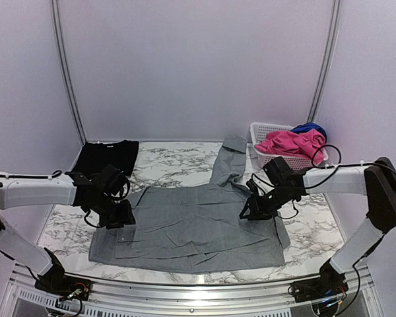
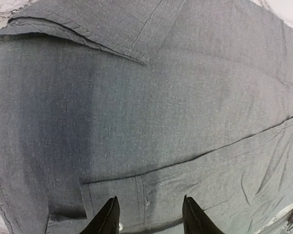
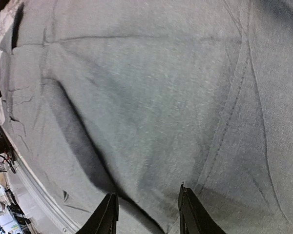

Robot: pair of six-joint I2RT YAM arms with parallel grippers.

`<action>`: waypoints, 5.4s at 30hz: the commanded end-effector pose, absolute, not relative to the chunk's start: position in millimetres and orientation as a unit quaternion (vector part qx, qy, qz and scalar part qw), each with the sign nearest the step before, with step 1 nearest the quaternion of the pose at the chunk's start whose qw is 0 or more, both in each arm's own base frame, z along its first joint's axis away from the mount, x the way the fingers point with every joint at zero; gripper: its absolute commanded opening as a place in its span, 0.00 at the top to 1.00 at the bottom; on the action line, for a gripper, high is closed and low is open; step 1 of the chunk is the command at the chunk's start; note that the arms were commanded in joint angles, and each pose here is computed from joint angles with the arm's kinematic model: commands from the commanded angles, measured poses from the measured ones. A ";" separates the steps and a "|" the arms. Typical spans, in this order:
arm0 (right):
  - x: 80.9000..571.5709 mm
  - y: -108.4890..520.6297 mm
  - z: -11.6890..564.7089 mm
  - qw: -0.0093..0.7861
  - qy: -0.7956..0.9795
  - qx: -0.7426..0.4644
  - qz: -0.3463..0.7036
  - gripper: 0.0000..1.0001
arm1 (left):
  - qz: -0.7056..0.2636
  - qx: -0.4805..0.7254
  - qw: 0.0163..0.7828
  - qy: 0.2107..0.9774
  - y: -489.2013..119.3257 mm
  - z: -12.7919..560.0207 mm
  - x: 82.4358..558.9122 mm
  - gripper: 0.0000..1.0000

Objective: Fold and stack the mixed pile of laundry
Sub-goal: Smooth out the 1/3-folded shirt at the center of the board, then pick up the 1/3-folded shirt from the center of the board, then fold the 1/3-folded shirt at the center of the board.

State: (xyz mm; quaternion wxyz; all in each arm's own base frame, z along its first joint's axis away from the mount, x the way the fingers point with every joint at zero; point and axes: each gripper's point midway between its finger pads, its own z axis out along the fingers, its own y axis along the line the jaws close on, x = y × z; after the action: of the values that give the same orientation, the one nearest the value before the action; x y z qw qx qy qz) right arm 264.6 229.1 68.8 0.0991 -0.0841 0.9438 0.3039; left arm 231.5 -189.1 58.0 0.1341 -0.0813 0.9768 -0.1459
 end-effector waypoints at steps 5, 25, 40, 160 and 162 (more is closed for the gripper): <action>249.6 201.4 24.3 0.075 0.959 -0.088 0.258 0.62 | -0.110 -0.086 0.087 0.986 -173.8 10.1 207.8 0.58; 353.3 197.7 118.7 0.203 0.955 -0.069 0.206 0.27 | -0.045 -0.003 0.185 0.982 -185.5 90.8 277.3 0.16; 435.7 195.8 52.7 0.180 0.974 -0.091 0.107 0.31 | 0.054 0.043 0.135 0.988 -192.1 40.8 318.4 0.01; 282.7 276.0 22.2 0.072 0.933 -0.109 0.334 1.00 | -0.051 0.188 0.066 0.979 -151.3 9.3 281.5 1.00; 287.5 254.6 10.6 0.070 0.943 -0.086 0.312 1.00 | -0.058 0.193 0.073 0.977 -163.0 7.0 289.4 1.00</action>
State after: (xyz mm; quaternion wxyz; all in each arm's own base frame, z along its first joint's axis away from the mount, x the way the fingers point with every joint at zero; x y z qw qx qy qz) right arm 265.0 282.1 24.7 0.0470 -0.1291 0.9282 0.3458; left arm 276.9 -137.4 16.3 0.0572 0.2017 0.9776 -0.0195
